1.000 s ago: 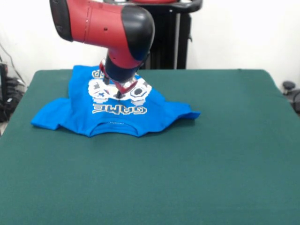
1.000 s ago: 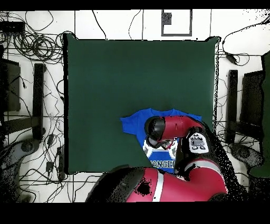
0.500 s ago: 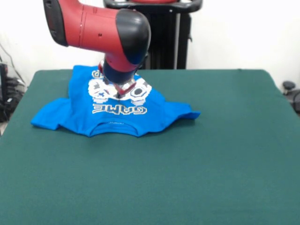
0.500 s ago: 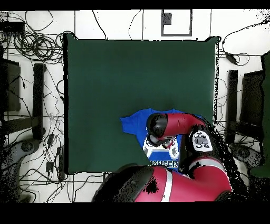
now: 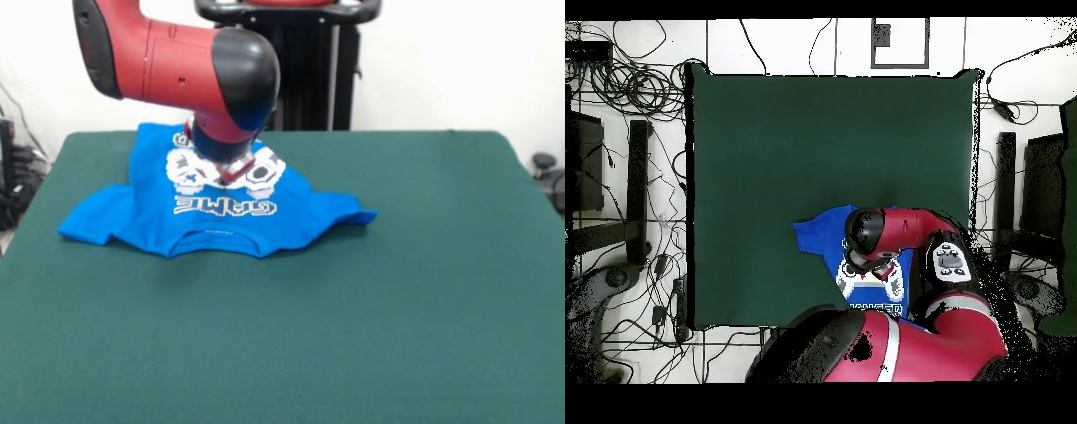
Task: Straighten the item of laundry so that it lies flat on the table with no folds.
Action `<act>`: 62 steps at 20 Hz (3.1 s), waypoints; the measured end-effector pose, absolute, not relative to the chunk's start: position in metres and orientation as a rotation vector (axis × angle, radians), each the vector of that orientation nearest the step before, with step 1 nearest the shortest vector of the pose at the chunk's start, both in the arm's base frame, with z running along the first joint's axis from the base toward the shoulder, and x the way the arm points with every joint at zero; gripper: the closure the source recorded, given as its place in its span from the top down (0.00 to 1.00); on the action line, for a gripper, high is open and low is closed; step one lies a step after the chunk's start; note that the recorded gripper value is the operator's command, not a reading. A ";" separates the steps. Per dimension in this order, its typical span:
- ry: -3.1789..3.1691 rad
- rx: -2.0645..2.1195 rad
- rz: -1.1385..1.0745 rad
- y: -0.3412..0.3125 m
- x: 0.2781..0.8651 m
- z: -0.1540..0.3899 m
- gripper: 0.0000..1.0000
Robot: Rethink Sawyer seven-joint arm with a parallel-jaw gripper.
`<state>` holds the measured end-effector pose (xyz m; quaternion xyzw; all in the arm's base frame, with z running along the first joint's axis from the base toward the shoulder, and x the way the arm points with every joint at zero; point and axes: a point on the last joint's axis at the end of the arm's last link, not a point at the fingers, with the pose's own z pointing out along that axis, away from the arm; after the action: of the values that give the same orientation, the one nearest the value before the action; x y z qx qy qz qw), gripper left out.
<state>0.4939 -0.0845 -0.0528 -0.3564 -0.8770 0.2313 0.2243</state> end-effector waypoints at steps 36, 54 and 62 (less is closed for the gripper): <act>-2.615 -1.120 0.671 -0.118 0.608 -0.021 1.00; -2.587 -1.104 0.687 -0.117 0.614 -0.048 1.00; -2.573 -1.101 0.697 -0.117 0.616 -0.048 1.00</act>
<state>0.6157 -0.1171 -0.0484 -0.3787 -0.8847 0.2396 0.1282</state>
